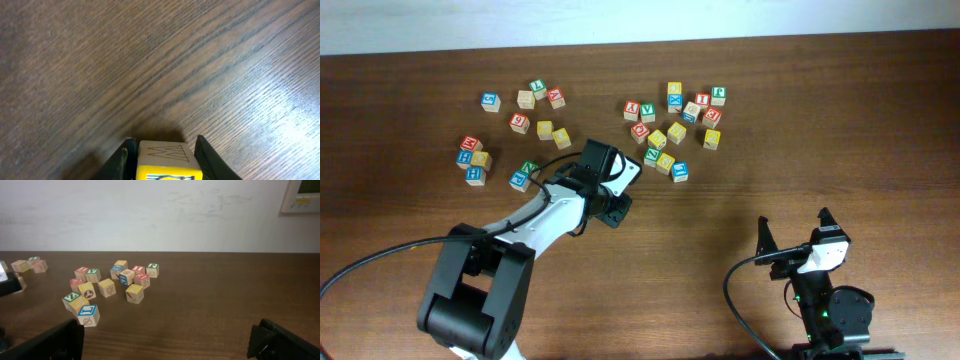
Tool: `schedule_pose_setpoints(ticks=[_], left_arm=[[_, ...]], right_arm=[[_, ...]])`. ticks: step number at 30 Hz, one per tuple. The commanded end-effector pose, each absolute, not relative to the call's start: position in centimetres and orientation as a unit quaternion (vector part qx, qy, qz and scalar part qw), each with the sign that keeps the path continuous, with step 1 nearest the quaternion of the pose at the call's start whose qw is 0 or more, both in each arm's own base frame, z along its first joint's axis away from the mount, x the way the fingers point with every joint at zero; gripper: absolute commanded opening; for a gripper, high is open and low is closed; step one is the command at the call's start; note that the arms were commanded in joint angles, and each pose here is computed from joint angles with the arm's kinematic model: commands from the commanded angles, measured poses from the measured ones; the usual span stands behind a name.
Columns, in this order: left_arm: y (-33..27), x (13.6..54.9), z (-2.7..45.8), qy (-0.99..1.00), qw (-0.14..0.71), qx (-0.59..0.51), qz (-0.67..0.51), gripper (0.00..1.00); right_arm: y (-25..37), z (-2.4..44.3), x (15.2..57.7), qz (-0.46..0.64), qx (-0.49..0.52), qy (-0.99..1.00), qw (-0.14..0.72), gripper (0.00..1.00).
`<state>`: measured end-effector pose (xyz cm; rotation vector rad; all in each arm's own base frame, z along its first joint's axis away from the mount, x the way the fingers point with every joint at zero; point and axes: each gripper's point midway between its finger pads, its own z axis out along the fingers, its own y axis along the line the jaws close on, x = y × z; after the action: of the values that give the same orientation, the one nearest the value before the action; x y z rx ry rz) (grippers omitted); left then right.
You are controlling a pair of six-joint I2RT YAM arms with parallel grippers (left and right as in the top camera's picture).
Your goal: Spell out RSS
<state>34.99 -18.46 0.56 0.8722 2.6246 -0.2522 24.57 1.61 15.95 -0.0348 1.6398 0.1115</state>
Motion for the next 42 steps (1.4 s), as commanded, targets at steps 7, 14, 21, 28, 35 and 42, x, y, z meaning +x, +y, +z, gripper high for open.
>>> schedule_pose_setpoints(ticks=[7, 14, 21, 28, 35, 42], left_arm=[[-18.7, 35.7, 2.6, 0.939, 0.180, 0.278, -0.093, 0.23], [-18.6, 35.5, 2.7, 0.961, 0.163, 0.195, -0.107, 0.27], [-17.5, 35.9, 2.8, 0.980, 0.157, 0.079, -0.092, 0.26], [-14.3, 34.7, 2.0, 0.991, 0.132, 0.019, -0.016, 0.23], [-14.4, 35.1, 2.1, 0.990, 0.140, 0.003, -0.020, 0.25], [-14.4, 36.0, 2.4, 0.987, 0.160, 0.001, -0.016, 0.27]], right_arm=[[1.4, 15.8, 24.6, 0.045, -0.011, 0.731, 0.681, 0.98], [1.4, 15.8, 24.6, 0.045, -0.011, 0.731, 0.681, 0.98], [1.4, 15.8, 24.6, 0.045, -0.011, 0.731, 0.681, 0.98], [1.4, 15.8, 24.6, 0.045, -0.011, 0.731, 0.681, 0.98], [1.4, 15.8, 24.6, 0.045, -0.011, 0.731, 0.681, 0.98], [1.4, 15.8, 24.6, 0.045, -0.011, 0.731, 0.681, 0.98]])
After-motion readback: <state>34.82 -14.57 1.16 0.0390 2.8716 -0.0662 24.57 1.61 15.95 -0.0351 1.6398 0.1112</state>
